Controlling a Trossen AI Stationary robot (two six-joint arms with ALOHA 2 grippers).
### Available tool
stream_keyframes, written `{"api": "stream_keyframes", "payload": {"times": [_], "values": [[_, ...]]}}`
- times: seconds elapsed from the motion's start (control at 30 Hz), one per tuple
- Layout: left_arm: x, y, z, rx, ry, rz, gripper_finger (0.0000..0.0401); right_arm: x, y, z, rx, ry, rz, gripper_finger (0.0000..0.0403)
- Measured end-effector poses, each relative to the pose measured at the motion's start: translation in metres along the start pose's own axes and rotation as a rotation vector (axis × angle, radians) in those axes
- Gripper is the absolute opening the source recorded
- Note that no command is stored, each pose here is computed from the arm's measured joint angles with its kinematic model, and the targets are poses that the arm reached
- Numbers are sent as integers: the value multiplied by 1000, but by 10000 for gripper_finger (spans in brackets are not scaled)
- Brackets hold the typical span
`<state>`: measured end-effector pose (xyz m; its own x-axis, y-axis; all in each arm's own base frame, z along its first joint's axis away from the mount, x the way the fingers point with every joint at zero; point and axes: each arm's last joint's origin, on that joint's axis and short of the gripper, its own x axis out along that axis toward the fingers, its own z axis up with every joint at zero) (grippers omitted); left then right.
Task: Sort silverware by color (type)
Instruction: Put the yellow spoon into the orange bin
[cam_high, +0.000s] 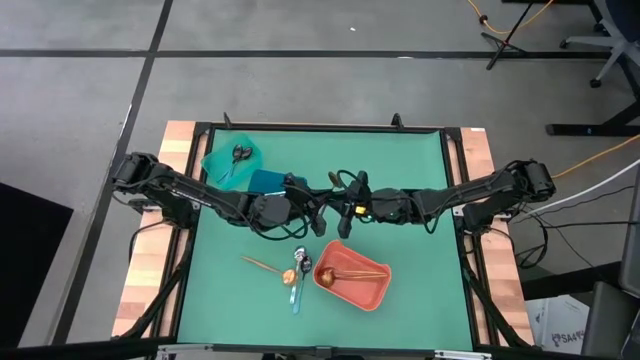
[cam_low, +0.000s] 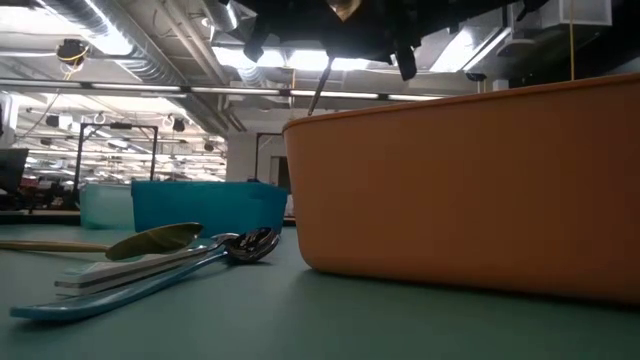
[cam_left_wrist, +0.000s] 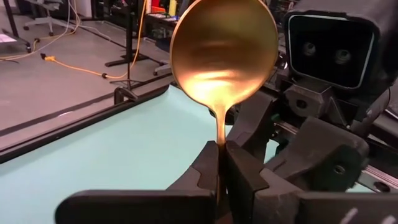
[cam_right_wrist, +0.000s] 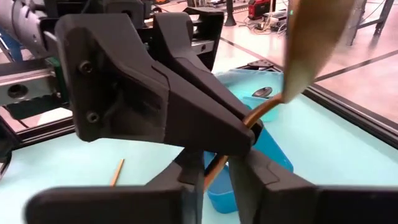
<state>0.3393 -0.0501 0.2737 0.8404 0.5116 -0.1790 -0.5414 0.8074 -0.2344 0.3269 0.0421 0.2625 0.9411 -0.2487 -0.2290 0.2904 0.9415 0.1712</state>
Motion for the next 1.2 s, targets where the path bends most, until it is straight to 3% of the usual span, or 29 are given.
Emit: {"api": "stream_keyframes", "payload": {"times": [0.2, 0.53, 1.2], "values": [[0, 0, 0, 8, 1, 6, 6, 0, 0, 0, 1, 2, -7, 8], [0, 0, 0, 30, 1, 6, 9, 0, 0, 0, -4, 2, -7, 4], [-1, 0, -2, 41, 24, -10, 109, -1, 0, -4, -42, 54, 46, 1]]}}
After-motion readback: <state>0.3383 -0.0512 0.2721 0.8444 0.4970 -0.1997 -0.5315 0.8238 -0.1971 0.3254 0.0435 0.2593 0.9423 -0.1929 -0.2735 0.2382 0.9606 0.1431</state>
